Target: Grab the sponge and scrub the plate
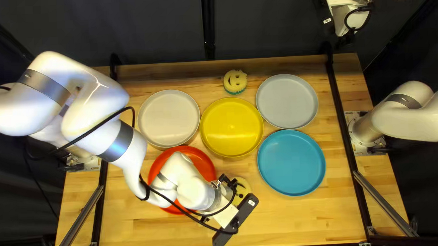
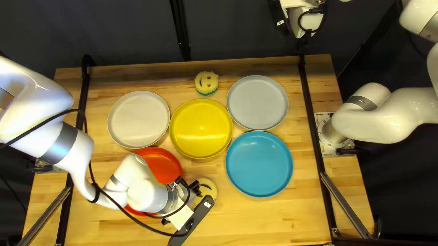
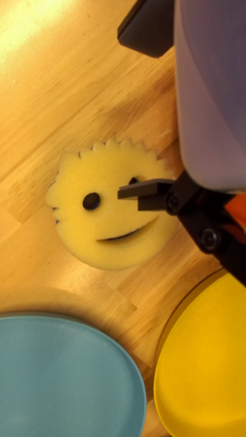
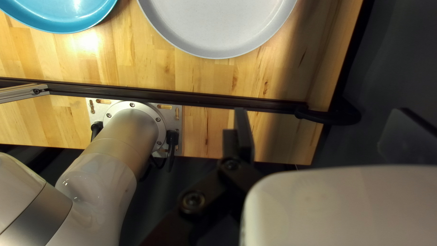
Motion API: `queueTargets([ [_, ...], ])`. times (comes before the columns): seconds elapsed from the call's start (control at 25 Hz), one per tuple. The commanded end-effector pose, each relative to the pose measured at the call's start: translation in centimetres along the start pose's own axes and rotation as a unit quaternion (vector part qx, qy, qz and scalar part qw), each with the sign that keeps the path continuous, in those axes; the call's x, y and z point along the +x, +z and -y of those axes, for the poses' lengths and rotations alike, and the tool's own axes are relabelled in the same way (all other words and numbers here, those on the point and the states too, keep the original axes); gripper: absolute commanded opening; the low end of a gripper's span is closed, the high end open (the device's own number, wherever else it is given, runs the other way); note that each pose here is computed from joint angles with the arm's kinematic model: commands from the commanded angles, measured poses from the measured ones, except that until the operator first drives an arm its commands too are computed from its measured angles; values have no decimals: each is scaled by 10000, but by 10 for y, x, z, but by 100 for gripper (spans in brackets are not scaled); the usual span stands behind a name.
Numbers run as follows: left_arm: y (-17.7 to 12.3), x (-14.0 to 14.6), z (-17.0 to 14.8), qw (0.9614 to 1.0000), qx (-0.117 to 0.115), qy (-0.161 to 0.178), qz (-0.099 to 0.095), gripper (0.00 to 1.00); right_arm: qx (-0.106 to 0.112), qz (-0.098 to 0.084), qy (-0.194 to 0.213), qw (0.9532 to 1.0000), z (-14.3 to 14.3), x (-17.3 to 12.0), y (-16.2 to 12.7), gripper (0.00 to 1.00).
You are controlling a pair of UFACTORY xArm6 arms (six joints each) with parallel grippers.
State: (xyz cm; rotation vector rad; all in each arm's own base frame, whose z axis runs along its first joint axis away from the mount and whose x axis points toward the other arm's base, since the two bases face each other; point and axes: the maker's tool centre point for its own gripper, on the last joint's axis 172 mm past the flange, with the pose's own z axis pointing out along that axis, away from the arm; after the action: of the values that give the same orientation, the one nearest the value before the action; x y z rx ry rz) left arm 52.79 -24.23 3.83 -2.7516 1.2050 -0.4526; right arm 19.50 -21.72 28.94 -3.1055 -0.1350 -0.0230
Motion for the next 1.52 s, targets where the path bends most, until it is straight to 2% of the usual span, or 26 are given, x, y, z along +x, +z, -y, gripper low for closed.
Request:
queueTargets([
  [0.04,7,-3,7,10000,-14,28,-15,100,0,0,0,10000,0,0,0,100],
  [0.2,9,-6,9,10000,-20,16,6,100,0,0,0,10000,0,0,0,100],
  [0.24,8,-6,9,10000,-17,6,10,68,0,0,0,10000,0,0,0,100],
  [0.28,8,-6,9,10000,-17,6,10,7,0,0,0,10000,0,0,0,100],
  [0.32,8,-6,9,10000,-17,6,10,0,0,0,0,10000,0,0,0,100],
  [0.72,7,-7,7,10000,-11,1,8,0,0,0,0,10000,0,0,0,100],
  [1.04,-26,-8,-11,9998,-109,-60,161,0,0,0,0,10000,0,0,0,100],
  [1.28,-51,-33,-28,9988,-209,-322,305,0,0,0,0,10000,0,0,0,100],
  [1.52,-57,-64,-46,9969,-348,-540,454,0,0,0,0,10000,0,0,0,100],
])
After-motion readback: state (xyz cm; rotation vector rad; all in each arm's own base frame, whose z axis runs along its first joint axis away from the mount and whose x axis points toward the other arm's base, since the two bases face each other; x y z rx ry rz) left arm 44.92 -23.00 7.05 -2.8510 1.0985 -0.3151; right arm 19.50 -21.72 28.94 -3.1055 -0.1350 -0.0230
